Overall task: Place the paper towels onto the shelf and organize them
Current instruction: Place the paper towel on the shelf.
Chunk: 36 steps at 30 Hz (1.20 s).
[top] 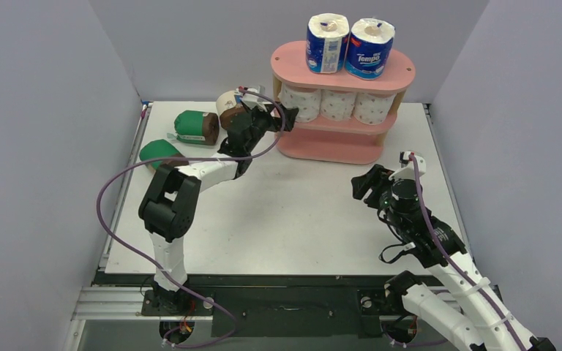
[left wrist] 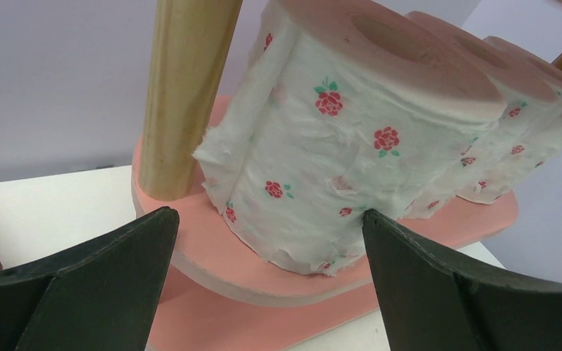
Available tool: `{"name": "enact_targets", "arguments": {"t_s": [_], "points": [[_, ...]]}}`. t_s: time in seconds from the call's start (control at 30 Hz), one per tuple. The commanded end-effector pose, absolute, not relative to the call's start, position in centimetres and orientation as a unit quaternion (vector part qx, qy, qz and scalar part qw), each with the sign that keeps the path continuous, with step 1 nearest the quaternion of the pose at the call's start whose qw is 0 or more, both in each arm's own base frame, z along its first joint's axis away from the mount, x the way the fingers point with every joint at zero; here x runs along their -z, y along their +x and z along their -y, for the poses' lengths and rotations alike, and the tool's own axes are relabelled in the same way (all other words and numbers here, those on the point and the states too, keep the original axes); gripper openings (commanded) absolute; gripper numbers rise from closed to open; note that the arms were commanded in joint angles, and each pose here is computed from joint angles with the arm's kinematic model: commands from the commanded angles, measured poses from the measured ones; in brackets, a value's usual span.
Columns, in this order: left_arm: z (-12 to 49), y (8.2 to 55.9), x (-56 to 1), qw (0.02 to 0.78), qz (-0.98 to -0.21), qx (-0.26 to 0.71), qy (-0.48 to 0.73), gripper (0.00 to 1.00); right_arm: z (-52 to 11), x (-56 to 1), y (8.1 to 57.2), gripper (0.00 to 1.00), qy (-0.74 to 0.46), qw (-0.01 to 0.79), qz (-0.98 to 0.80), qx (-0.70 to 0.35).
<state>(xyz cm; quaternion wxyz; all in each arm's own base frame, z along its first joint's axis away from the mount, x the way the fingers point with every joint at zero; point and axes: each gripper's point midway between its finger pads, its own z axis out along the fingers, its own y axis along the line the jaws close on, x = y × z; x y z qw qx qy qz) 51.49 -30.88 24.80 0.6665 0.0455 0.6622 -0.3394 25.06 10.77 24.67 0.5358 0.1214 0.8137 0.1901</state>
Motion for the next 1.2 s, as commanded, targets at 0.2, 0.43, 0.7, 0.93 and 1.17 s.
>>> {"name": "enact_targets", "arguments": {"t_s": [0.2,0.43,0.7,0.93,1.17], "points": [[30.1,53.5,-26.5,0.685,-0.650,0.329,0.036,0.97,-10.4,-24.4,24.3,0.58,0.121,0.563,-0.792,-0.204],[30.1,54.1,-26.2,0.684,-0.651,0.327,0.034,0.97,-9.5,-24.4,23.8,0.58,0.133,0.574,-0.783,-0.201],[30.4,54.6,-25.9,0.680,-0.654,0.328,0.036,0.97,-8.5,-24.4,23.6,0.56,0.149,0.577,-0.782,-0.182],[30.5,54.7,-25.8,0.681,-0.654,0.327,0.036,0.97,-6.3,-25.9,22.8,0.56,0.184,0.609,-0.752,-0.172],[30.3,54.8,-25.9,0.682,-0.654,0.327,0.036,0.97,-5.7,-26.1,22.4,0.58,0.192,0.620,-0.742,-0.170]]}}
